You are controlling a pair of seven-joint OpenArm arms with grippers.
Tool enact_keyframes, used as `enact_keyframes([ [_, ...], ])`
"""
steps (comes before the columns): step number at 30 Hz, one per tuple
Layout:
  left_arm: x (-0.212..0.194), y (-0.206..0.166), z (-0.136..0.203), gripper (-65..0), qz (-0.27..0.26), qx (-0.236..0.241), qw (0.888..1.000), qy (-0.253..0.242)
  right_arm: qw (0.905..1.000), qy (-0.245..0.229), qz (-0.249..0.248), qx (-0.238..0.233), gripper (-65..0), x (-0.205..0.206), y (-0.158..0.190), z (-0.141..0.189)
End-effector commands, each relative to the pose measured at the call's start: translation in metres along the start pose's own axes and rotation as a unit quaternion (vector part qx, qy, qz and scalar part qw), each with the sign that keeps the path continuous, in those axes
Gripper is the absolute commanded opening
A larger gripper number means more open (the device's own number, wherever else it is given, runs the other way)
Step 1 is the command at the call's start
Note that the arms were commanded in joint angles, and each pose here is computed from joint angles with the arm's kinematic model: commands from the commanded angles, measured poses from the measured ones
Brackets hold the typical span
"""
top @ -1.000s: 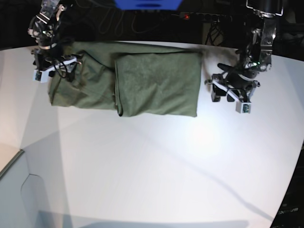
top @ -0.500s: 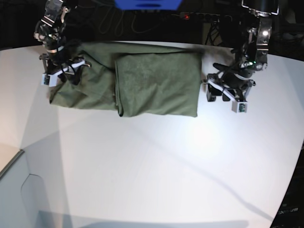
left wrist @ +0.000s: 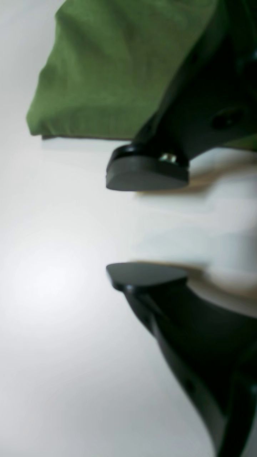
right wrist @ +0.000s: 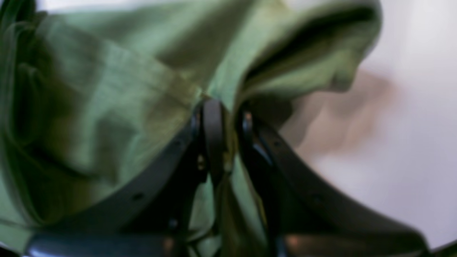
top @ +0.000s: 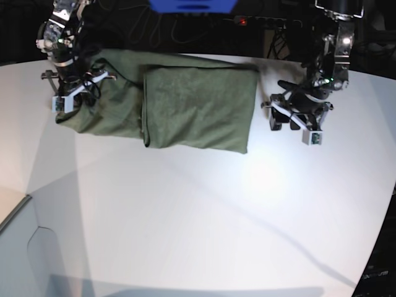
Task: Layout the t-shirt on the table in an organized manner, then fold the t-shirt properly
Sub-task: 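Grasp the other strip end with the right gripper and fold it over, then press the folded end onto the bundle and open the right gripper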
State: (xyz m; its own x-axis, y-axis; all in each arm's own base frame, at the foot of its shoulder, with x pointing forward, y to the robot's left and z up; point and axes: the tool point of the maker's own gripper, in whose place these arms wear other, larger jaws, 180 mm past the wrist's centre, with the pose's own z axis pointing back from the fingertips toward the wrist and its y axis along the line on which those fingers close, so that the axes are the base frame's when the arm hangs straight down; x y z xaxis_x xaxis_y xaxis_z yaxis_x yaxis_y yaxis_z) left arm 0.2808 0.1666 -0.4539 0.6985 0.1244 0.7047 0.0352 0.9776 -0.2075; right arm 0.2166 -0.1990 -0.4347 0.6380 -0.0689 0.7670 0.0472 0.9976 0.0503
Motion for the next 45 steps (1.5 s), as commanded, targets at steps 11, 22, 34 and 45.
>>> enact_keyframes([
  [11,-0.004,0.005,-0.005,-33.6,0.005,0.004,1.0,0.003,0.9877,-0.087,0.067,0.112,-65.0,0.061,0.093,0.017],
  [22,-0.023,-0.019,-0.014,-33.7,0.02,-0.016,0.999,0.023,0.954,-0.1,0.174,0.223,-65.0,0.069,0.199,0.021],
  [34,-0.026,-0.046,-0.019,-33.7,-0.001,-0.047,0.998,0.031,0.9146,-0.124,0.236,0.304,-65.0,0.082,0.274,0.021],
  [45,-0.004,-0.038,-0.012,-33.7,-0.017,-0.045,0.999,0.007,0.8934,-0.096,0.271,0.345,-65.0,0.054,0.296,0.019],
])
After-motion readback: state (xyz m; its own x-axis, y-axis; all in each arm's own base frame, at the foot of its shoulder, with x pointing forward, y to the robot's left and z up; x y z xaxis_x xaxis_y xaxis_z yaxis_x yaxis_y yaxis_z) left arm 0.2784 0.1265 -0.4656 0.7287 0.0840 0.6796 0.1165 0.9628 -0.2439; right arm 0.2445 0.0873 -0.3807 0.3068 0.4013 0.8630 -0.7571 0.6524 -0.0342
